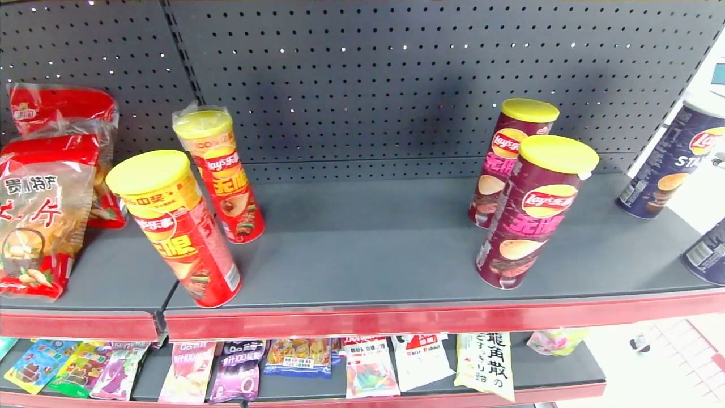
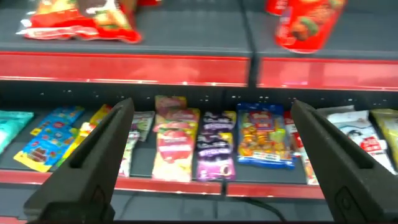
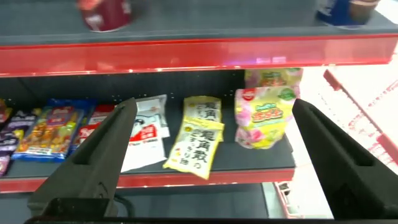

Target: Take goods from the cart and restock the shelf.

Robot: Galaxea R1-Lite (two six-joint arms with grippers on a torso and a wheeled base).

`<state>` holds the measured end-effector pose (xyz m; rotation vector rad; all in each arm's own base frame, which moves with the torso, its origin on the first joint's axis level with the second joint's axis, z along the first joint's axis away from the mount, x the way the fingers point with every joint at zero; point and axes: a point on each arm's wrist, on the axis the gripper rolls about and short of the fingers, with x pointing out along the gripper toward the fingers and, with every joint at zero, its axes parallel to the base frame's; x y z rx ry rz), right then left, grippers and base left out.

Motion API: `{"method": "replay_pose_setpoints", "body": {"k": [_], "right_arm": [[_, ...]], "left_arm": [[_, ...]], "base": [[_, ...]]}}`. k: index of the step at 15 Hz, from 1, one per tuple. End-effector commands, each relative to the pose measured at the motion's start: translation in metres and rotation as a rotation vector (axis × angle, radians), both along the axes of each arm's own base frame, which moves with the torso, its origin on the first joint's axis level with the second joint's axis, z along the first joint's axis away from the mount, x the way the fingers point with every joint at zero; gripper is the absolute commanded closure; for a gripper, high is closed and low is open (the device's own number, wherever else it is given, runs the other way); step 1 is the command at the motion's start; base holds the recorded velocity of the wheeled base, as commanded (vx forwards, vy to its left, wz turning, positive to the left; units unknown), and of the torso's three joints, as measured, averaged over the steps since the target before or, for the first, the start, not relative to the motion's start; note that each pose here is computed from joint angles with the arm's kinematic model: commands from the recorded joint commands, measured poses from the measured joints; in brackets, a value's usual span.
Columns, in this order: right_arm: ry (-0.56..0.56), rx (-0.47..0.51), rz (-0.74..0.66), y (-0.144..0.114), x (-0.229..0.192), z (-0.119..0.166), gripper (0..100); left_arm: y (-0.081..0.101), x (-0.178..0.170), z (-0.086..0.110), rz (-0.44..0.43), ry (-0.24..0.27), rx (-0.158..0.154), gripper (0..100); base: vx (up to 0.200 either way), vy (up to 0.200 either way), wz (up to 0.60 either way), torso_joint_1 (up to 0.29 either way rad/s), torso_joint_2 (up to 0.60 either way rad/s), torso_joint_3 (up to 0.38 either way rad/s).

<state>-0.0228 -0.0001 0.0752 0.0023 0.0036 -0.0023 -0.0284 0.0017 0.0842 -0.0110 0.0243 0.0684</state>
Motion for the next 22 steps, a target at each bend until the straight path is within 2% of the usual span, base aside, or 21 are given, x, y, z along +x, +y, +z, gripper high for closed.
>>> {"method": "replay_pose_setpoints", "body": {"k": [1, 10, 20, 21, 22], "right_arm": [[-0.001, -0.001, 0.001, 0.0000, 0.0000, 0.0000, 0], [-0.001, 0.001, 0.001, 0.0000, 0.0000, 0.0000, 0], [-0.001, -0.001, -0.001, 0.0000, 0.0000, 0.0000, 0], [-0.001, -0.001, -0.001, 0.0000, 0.0000, 0.0000, 0], [-0.001, -0.001, 0.001, 0.0000, 0.0000, 0.0000, 0]], "left_arm": [[0.0000, 0.0001, 0.0000, 0.001, 0.001, 0.000, 0], [0.0001, 0.0002, -0.0004, 0.004, 0.003, 0.001, 0], [0.0001, 0.0002, -0.0004, 0.004, 0.003, -0.003, 0], [0.0000, 0.0001, 0.0000, 0.003, -0.001, -0.034, 0], [0.0000, 0.0001, 0.0000, 0.004, -0.002, -0.049, 0]], "base": [[0.000, -0.200, 0.00, 0.002, 0.00, 0.007], [0.000, -0.200, 0.00, 0.001, 0.00, 0.002], [0.000, 0.000, 0.00, 0.000, 0.00, 0.000], [0.000, 0.000, 0.00, 0.000, 0.00, 0.000], [0.000, 0.000, 0.00, 0.000, 0.00, 0.000]]}}
